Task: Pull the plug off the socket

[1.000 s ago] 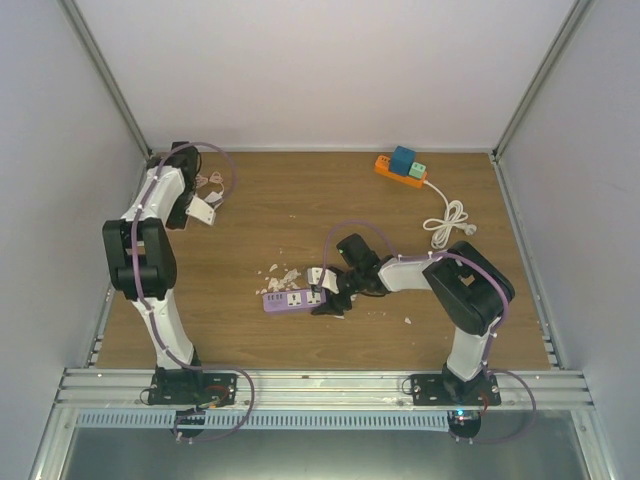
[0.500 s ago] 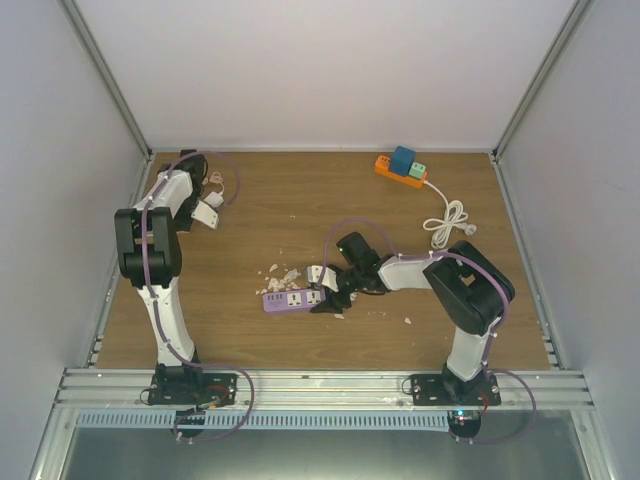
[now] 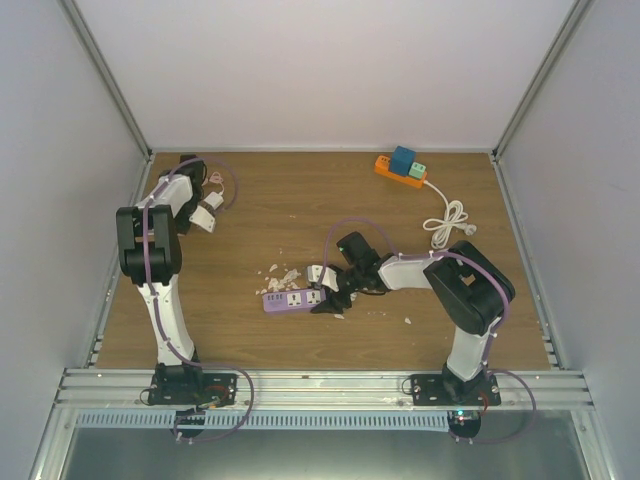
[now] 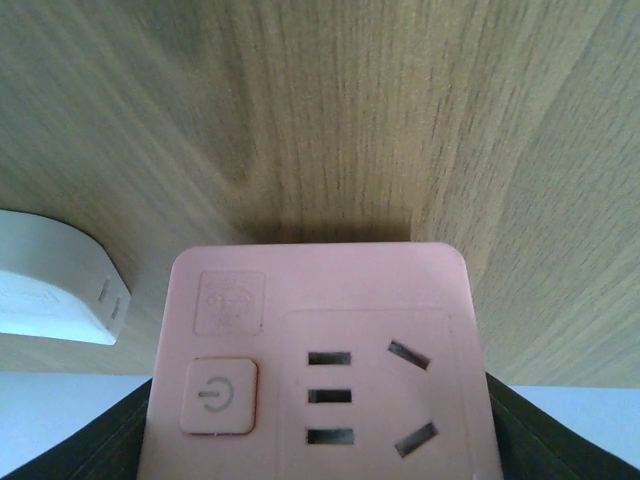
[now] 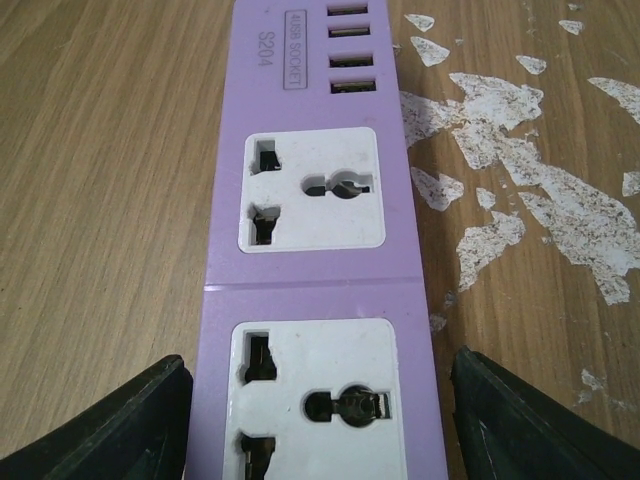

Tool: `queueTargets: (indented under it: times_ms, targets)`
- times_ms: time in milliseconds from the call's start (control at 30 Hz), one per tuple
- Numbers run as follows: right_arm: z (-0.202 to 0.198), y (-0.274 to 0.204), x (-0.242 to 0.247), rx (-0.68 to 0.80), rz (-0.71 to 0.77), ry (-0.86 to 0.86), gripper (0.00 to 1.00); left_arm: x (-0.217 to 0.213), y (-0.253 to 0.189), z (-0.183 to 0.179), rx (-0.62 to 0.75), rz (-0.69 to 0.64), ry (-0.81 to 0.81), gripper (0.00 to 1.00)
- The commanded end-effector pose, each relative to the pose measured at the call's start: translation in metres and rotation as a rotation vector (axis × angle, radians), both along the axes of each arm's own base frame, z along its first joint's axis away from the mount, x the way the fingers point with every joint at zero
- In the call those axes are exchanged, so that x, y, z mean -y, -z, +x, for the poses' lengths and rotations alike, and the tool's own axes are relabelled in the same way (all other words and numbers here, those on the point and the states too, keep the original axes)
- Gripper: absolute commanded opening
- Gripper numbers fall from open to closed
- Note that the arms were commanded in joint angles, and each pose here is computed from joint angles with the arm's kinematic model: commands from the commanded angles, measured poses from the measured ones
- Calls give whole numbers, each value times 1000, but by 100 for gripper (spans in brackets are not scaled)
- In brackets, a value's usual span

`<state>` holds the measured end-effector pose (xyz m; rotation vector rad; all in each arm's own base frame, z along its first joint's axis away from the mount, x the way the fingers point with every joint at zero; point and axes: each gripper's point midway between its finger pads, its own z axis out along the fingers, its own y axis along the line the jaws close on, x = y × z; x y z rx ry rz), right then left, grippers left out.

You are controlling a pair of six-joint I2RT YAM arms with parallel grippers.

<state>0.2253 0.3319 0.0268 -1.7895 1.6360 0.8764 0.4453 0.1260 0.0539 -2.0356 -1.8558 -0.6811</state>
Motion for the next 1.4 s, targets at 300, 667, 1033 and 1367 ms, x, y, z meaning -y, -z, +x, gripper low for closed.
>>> queueTargets:
  times_ms: [300, 667, 1033, 1367]
  targets:
    - [2, -6, -2, -11, 17, -2, 71, -5, -7, -2, 26, 20, -10, 99]
    - [2, -11, -3, -8, 27, -6, 73, 25, -71, 2, 223, -181, -52, 99]
    - [9, -20, -7, 39, 15, 7, 84, 91, -165, 11, 587, -653, -179, 99]
    - [10, -17, -17, 95, -56, -17, 85, 152, -263, -11, 805, -1197, -311, 99]
